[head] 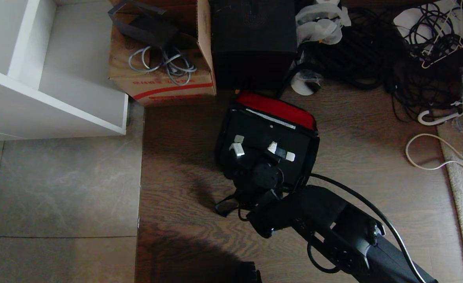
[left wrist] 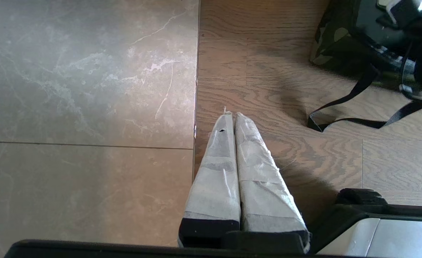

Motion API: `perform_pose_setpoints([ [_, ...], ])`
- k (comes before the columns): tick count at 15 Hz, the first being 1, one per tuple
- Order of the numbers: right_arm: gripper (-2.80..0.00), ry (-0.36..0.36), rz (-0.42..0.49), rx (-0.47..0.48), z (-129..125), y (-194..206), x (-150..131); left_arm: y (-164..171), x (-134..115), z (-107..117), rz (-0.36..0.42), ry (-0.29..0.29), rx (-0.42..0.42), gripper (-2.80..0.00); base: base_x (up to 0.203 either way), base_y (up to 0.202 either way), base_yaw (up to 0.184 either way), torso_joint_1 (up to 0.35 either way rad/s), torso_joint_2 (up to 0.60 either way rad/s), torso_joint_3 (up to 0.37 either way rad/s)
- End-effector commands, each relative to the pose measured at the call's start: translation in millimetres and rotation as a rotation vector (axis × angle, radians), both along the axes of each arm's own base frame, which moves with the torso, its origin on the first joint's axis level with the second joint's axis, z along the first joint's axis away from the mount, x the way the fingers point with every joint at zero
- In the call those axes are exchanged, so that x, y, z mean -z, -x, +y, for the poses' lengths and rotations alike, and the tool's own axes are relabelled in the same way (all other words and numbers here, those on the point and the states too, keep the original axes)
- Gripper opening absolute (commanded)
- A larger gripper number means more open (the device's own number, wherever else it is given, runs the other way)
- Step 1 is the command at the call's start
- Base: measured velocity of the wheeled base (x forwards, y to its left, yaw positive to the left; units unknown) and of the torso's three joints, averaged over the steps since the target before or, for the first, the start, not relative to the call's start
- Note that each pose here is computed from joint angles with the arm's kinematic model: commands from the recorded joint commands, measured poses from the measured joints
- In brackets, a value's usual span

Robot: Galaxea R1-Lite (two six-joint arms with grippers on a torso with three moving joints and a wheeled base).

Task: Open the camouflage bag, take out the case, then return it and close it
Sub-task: Lift the black box

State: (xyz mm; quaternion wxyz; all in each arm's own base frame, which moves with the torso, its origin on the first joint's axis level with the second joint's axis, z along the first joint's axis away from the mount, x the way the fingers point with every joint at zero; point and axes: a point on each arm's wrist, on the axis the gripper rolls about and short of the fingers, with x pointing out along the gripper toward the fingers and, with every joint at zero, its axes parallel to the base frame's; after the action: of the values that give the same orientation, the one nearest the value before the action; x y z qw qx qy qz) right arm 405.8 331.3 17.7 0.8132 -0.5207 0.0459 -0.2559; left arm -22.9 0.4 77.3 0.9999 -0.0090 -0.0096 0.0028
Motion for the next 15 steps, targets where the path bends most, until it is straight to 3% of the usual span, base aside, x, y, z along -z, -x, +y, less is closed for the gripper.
perform_pose_setpoints([
  [1, -2.8, 0.011, 0.029, -0.019, 12, 20, -7, -1, 2, 0, 0.009, 0.0, 0.0, -2.8, 0.0, 0.0, 0.0, 0.0, 0.0, 0.0],
  [4, -2.8, 0.034, 0.079, -0.05, 31, 53, -10, -1, 3, 0, 0.008, 0.0, 0.0, -2.8, 0.0, 0.0, 0.0, 0.0, 0.0, 0.0],
  [10, -2.8, 0.06, 0.114, -0.062, 28, 55, 17, -1, 3, 0, 0.008, 0.0, 0.0, -2.8, 0.0, 0.0, 0.0, 0.0, 0.0, 0.0],
  [11, 0.0, 0.076, 0.126, -0.07, 25, 55, 22, -1, 2, 0, 0.009, 0.0, 0.0, -2.8, 0.0, 0.0, 0.0, 0.0, 0.0, 0.0],
  [15, 0.0, 0.118, 0.1, -0.185, 16, 45, 30, -1, 3, 0, 0.008, 0.0, 0.0, -2.8, 0.0, 0.0, 0.0, 0.0, 0.0, 0.0],
])
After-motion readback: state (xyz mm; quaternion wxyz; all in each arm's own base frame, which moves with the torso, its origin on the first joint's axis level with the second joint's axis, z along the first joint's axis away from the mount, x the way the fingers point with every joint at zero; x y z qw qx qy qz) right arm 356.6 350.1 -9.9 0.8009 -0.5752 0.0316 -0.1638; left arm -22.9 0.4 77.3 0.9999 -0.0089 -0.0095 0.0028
